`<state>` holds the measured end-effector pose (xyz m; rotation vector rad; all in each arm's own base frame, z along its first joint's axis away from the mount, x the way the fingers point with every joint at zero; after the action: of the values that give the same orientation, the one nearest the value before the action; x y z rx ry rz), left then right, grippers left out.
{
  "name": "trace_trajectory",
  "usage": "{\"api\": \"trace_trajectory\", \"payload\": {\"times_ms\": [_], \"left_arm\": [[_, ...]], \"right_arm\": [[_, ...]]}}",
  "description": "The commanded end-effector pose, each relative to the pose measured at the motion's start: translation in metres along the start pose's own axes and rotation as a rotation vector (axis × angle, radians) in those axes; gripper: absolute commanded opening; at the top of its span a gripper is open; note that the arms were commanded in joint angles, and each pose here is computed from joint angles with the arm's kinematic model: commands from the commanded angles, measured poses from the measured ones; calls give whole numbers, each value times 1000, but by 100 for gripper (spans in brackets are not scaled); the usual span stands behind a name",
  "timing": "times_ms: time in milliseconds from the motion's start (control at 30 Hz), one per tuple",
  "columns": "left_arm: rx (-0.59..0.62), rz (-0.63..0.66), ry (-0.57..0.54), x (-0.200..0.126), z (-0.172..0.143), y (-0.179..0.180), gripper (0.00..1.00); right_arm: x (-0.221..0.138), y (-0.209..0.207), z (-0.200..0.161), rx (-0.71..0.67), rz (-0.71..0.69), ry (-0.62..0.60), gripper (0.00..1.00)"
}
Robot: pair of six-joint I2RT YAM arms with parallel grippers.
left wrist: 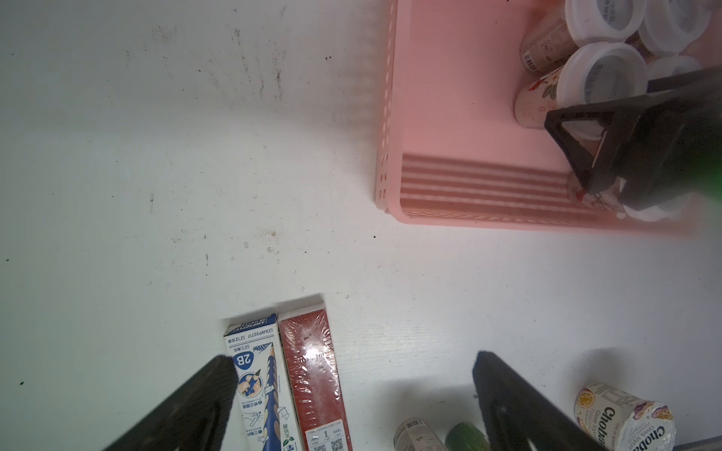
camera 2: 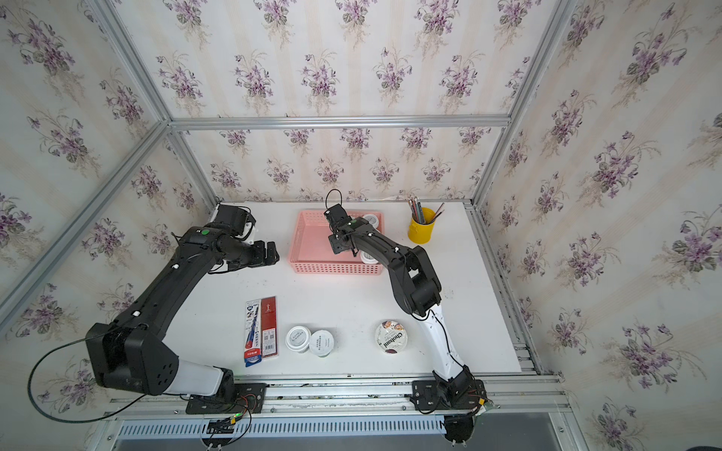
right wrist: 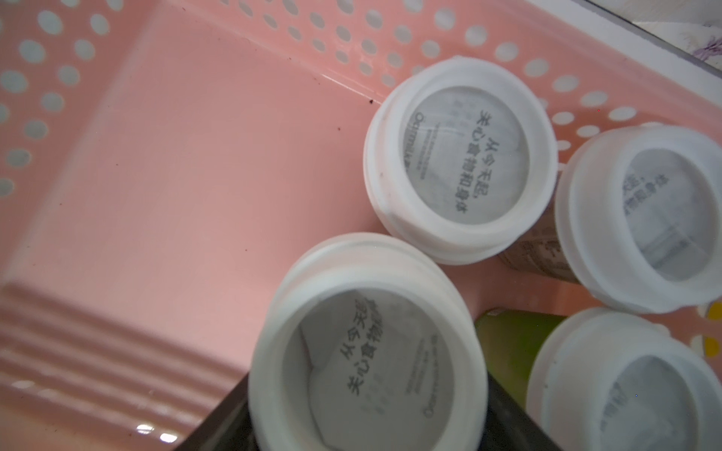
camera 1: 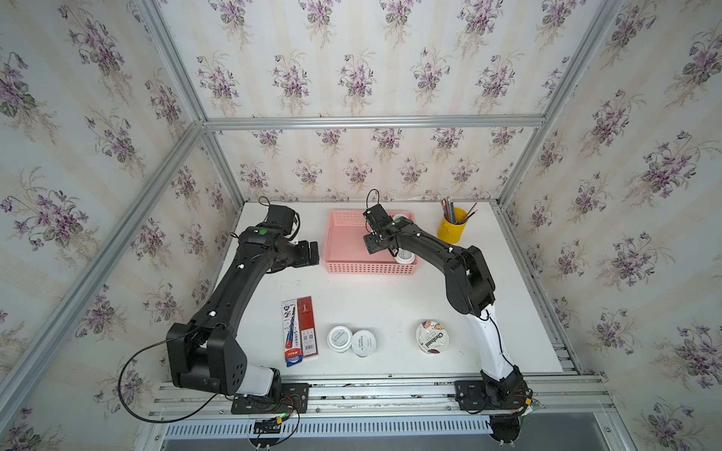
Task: Put the yogurt in the basket
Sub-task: Place the yogurt in the basket.
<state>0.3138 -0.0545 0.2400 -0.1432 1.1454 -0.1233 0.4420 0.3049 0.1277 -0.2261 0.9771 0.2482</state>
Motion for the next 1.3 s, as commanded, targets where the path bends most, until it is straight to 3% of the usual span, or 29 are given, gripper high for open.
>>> {"api": "trace_trajectory", "payload": {"times_ms": [0, 700, 1267], "left_arm": [[2, -7, -10, -2, 3, -1, 99], [-5, -3, -25, -7, 2, 3, 99], [-13, -4, -34, -9, 2, 5, 99]], "right_arm": [[0, -3, 0, -10, -16, 4, 72], [1, -6, -4, -11, -25, 20, 74], [-18, -6, 4, -3, 2, -10, 87]]}}
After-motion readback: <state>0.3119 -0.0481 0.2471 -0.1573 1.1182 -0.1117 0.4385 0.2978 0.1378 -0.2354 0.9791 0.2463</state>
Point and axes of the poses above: each gripper's point midway between its finger pads, its own x axis out along the fingers, its own y axis along the line the jaws close on, z = x × y, the point moved 6 cm from there along -x, back along the fingers, and after that the axes turned 5 degrees about x, right-handed, at the moved point
